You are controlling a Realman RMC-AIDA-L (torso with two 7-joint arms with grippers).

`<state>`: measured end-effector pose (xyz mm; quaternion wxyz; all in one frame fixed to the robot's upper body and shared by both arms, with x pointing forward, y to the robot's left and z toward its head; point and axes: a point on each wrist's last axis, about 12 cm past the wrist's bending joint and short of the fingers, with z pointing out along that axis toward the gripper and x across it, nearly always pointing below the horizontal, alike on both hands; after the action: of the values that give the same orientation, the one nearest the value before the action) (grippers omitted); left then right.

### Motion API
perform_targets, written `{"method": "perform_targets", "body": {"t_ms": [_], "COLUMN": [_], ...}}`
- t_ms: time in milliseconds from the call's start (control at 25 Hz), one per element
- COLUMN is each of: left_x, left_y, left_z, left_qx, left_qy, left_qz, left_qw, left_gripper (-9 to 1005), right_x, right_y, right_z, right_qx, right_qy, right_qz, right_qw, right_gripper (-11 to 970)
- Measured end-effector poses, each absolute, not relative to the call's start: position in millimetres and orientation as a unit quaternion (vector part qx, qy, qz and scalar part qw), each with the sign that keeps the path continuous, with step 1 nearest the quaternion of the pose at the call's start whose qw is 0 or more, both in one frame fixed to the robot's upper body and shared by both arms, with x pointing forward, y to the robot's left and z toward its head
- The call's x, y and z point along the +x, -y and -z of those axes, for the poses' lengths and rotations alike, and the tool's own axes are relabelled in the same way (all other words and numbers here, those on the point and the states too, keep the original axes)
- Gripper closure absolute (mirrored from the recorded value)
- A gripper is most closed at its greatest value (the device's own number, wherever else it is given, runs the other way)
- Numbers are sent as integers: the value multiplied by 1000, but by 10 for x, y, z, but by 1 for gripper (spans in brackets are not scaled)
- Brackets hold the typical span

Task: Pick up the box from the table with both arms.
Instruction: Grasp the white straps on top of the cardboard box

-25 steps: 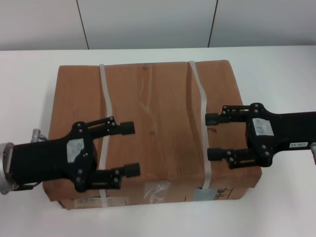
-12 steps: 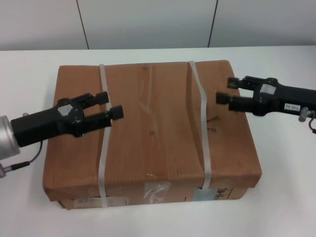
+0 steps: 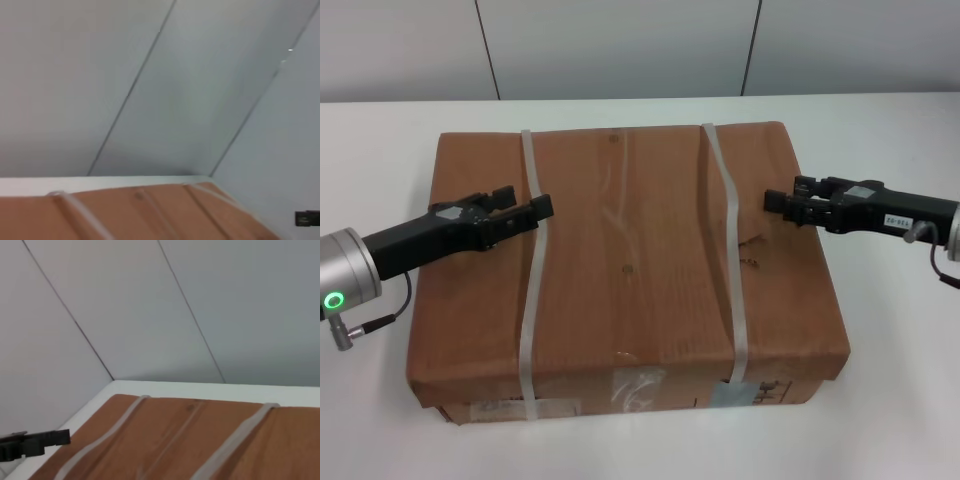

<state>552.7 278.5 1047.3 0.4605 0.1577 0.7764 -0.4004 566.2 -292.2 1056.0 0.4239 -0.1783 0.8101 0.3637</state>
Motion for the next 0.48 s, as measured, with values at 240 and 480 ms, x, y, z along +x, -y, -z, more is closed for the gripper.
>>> {"method": "perform_targets", "body": {"t_ms": [240,480], "left_x": [5560,5586], "left_y": [-2756,-2759], "left_z": [-10412,-10371], "left_qx": [137,122], "left_qy": [-790,-801], "left_qz": [390,377], "left_qw": [453,449], "left_gripper": [196,196], "right_x": [5704,5716], "right_y": [2778,2563], "right_z": [-10517,-10479], "right_qx": [-176,-178], "right_qy": [-812,-810], "right_qz": [-368,-381], "right_qw": [416,409], "right_gripper": [199,204]}}
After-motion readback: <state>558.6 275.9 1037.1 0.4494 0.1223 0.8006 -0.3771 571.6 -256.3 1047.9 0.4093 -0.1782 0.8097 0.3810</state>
